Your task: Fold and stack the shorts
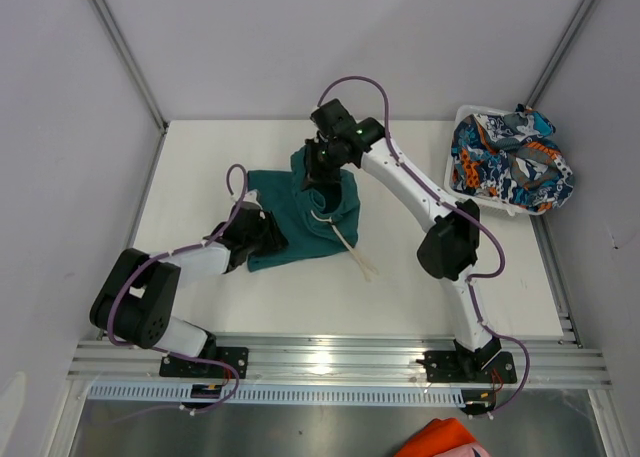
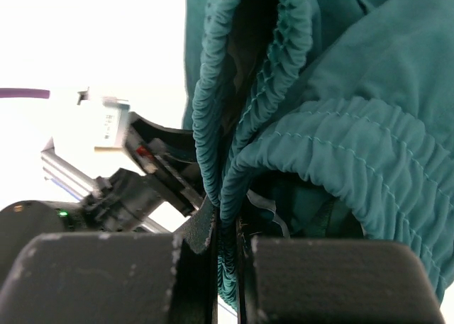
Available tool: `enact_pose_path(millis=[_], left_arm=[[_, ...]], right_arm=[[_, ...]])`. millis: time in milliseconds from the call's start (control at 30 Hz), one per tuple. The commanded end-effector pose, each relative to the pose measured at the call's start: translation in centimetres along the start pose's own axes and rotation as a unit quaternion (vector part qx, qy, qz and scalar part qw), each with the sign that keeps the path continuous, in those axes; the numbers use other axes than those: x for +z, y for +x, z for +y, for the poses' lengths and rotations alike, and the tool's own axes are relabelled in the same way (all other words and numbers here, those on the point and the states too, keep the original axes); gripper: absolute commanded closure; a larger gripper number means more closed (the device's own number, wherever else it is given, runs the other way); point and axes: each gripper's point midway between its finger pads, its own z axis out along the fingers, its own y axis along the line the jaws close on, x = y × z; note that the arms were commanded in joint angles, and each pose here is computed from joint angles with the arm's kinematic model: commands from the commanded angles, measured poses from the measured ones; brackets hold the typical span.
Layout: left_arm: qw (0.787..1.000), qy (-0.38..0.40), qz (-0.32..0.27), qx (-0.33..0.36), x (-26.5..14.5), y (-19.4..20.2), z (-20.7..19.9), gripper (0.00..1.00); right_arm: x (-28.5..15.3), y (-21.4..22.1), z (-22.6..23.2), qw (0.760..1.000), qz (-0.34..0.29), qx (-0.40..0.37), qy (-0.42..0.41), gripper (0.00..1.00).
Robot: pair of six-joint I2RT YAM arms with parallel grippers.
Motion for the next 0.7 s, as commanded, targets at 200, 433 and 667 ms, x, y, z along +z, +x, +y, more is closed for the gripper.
enact_pose_path(millis=[200, 433, 667], left_arm=[[1.0, -0.009, 0.0, -0.005, -0.7, 1.3, 0.8, 0.51], [1.0, -0.004, -0.01, -0.004, -1.4, 1.4, 1.0, 0.52], [1.0, -0.006, -0.013, -0.007, -1.5, 1.5, 1.2, 0.52]], right_arm=[[1.9, -0.1, 4.3, 0.997, -0.01, 0.014, -0.073, 0.99], [5.2, 0.6, 3.5, 0.997, 0.0, 0.028, -0.065, 0.55], [0.5, -0.9, 7.7, 0.991, -0.042, 0.014, -0.13, 0.14]])
